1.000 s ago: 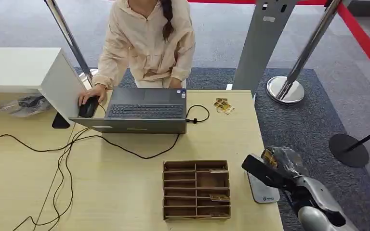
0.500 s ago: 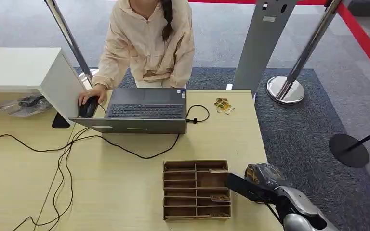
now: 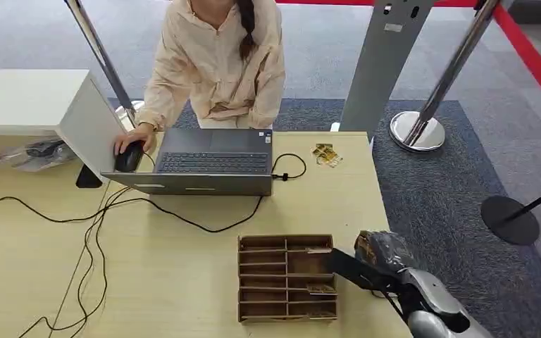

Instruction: Pass the card to the sensor for recognition and then transmit it.

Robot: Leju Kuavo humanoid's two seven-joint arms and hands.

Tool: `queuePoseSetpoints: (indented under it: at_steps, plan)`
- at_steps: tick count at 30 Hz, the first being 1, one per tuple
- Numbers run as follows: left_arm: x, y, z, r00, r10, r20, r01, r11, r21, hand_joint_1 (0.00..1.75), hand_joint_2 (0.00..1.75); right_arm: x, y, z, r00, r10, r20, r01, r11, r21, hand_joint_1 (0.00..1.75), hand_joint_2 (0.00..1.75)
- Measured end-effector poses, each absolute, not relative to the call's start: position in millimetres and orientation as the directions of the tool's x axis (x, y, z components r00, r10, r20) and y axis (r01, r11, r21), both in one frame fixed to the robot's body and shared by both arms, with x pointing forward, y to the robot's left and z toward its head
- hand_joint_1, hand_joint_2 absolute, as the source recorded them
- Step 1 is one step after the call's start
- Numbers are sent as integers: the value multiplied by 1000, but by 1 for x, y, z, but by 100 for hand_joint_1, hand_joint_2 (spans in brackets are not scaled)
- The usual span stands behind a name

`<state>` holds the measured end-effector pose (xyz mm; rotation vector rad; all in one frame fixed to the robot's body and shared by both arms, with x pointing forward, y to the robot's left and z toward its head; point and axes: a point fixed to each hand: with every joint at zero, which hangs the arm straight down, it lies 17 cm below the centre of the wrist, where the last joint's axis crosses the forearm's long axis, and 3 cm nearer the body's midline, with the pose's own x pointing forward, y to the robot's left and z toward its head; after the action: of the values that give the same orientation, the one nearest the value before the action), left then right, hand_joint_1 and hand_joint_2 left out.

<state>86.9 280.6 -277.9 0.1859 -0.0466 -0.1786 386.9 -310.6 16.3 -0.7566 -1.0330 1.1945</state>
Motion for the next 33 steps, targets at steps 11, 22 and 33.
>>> queuePoseSetpoints:
  at_steps: [11, 22, 33]
  plan:
    - [87, 281, -278, 985, -172, 32, 163, 968, 189, 0, 0, 415, -312, 74, 22, 921, 388, -193, 385, -902, 175, 175]
    - [88, 281, -278, 984, -173, 38, 163, 968, 189, 0, 0, 423, -331, 90, 63, 932, 358, -149, 363, -920, 175, 175]
    - [87, 282, -278, 985, -170, 29, 161, 968, 193, 0, 0, 417, -379, 76, 202, 969, 139, -110, 164, -980, 175, 175]
